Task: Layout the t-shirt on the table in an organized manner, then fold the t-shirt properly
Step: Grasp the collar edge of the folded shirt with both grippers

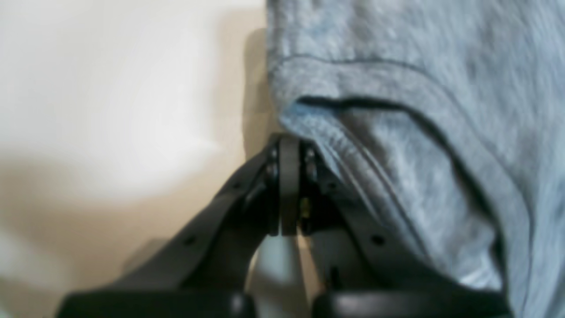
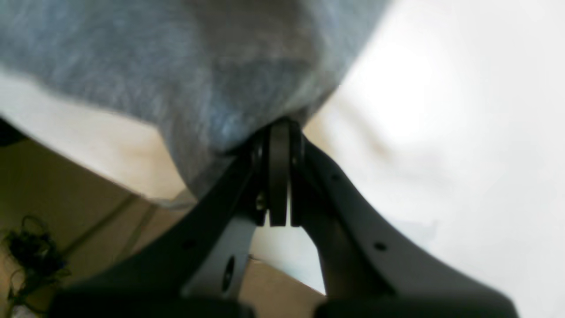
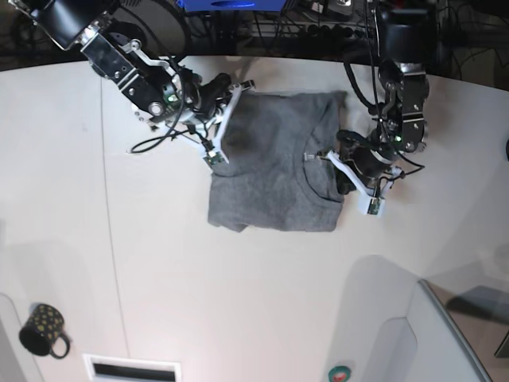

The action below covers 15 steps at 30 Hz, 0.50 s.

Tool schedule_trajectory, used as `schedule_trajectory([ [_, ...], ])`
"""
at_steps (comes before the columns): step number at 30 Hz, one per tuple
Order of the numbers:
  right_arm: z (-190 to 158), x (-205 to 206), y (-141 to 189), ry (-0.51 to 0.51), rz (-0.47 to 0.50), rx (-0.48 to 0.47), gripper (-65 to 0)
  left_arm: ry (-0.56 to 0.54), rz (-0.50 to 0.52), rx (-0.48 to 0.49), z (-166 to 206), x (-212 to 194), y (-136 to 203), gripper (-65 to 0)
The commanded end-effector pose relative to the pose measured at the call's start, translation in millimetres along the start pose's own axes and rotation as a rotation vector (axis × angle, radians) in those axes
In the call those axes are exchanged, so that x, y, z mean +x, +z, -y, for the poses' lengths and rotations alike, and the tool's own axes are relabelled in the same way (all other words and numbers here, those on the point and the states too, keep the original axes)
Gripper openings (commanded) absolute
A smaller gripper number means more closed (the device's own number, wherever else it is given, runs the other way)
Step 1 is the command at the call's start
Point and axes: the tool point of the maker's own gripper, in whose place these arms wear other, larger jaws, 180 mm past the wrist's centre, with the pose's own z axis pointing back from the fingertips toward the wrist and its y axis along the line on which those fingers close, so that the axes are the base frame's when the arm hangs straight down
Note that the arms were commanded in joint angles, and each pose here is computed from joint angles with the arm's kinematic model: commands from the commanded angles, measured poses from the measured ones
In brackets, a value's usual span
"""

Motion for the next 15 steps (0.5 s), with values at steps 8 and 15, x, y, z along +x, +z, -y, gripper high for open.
schedule_trajectory([
  [8,-35.4,30.4,-2.1,0.084,0.051,0.058,-64.2,-0.042,0.063,-0.097,32.4,72.2,-43.6,-65.0],
  [15,-79.0,51.2,1.4,0.156,0.075,0.128,-64.2,-0.049,0.196,-0.105,34.9,153.3,-52.2,-65.0],
])
